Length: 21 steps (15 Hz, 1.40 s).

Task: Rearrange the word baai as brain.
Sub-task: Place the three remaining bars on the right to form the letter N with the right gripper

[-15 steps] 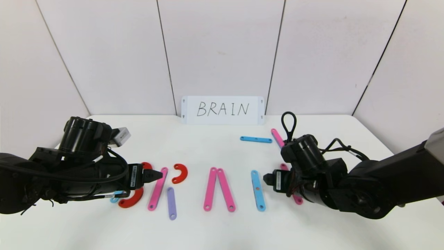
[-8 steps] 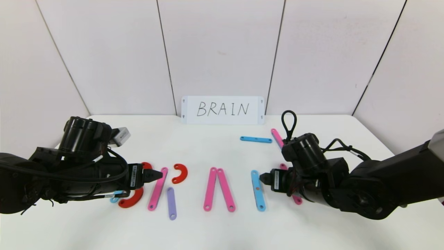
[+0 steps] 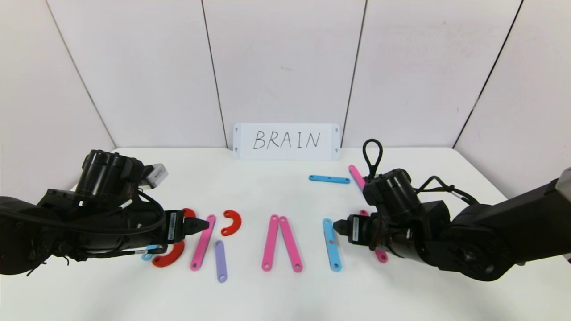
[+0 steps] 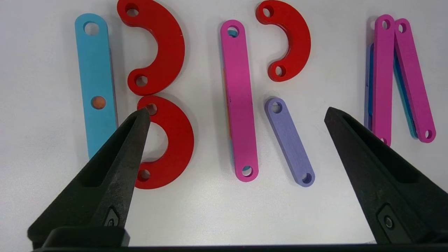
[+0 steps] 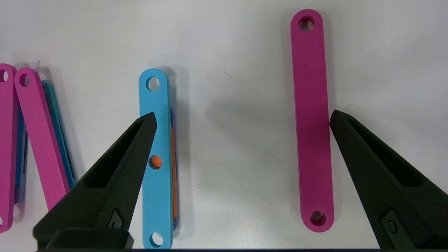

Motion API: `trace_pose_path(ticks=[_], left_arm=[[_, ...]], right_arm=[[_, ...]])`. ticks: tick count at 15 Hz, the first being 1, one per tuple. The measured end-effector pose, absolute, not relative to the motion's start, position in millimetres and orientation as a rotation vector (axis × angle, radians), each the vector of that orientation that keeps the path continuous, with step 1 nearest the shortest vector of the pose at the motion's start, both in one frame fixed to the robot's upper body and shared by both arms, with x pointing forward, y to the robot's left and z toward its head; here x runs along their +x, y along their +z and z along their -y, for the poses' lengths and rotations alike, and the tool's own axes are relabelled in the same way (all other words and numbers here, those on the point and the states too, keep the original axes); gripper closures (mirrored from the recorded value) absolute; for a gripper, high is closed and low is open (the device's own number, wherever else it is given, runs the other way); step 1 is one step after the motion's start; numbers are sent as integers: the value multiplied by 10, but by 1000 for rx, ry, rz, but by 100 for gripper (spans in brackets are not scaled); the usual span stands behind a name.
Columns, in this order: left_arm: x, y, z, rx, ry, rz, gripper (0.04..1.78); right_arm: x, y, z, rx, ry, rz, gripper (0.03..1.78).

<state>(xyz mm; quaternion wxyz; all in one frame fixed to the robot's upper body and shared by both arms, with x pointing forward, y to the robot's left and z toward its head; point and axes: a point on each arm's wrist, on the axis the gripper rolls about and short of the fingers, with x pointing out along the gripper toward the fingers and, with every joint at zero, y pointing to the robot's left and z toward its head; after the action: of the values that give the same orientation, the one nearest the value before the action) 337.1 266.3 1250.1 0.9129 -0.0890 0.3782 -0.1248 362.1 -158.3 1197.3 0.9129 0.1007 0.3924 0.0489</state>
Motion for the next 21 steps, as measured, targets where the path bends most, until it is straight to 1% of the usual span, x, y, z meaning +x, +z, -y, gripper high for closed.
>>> trace_pose_path(ticks=[3,5,10,13,16,19,21], left_arm=[[3371,12501,-2663,-183,-258,-779,8],[3371,12501,-2663,-183,-257,-779,8],[3371,12502,-2663,-183,-255,-778,8],[3371,12502,-2663,-184,-256,-778,8],[3372,12503,-2664,-184,-254,-778,8],[3373,12505,-2665,-184,-254,-777,8],[3374,12506,-2667,-184,-253,-777,8]], right_arm=[[3633,11997,1575,206,105,-800,8],[3679,12069,1563,197,121,-773,8],[3992,12339,1588,75,285,-686,8],[4286,12404,1642,-31,365,-627,8],[4589,12343,1636,-100,402,-592,8],[4813,12206,1584,-145,447,-581,8],[4923,12110,1549,-162,453,-580,8]])
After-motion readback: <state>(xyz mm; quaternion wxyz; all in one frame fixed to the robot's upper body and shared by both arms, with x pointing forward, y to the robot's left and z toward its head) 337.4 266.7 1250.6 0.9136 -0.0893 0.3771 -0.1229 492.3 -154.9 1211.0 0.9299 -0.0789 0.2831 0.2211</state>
